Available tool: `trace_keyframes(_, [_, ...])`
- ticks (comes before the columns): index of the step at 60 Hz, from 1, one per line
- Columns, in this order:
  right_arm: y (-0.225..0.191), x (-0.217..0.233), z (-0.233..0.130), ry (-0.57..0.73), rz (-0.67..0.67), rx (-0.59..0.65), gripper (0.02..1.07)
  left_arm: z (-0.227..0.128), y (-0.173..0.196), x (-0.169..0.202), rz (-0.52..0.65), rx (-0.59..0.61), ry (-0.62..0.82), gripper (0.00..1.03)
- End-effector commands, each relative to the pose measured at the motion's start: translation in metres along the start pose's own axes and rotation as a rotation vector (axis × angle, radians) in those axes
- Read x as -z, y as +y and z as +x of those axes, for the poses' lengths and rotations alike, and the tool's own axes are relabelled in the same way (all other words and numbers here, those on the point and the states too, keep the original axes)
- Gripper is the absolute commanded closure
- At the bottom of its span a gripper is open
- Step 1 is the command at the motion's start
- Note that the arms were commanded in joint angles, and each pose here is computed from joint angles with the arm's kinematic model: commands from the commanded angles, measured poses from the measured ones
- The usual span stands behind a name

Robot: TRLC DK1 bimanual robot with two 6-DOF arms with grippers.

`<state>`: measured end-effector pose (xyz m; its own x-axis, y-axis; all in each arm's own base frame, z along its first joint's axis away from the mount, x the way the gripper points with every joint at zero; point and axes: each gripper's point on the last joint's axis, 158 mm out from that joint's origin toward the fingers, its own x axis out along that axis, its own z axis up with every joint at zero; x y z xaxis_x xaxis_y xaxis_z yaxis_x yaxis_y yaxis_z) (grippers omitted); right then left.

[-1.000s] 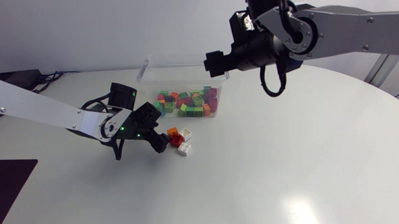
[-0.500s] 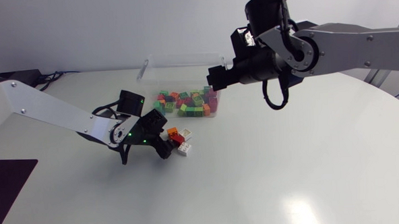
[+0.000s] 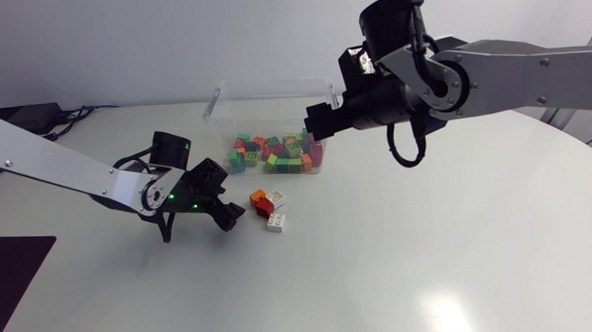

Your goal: Place the duplo bricks in the container

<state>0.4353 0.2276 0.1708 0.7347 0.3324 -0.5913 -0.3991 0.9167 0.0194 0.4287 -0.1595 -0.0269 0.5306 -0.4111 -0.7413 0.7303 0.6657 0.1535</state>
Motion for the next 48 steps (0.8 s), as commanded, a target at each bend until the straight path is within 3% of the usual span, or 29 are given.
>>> trace_keyframes(1, [0.004,0.006,-0.001,0.007,-0.022,-0.005,0.14,0.000,0.006,-0.014,0.027,-0.001,-0.033,0.10])
trace_keyframes(42, [0.003,0.016,0.005,0.022,-0.017,-0.004,0.14,0.034,-0.022,-0.029,0.066,0.056,-0.044,0.10])
trace_keyframes(48, [0.005,0.021,0.005,0.032,-0.022,-0.007,0.14,0.039,-0.021,-0.029,0.063,0.058,-0.042,0.18])
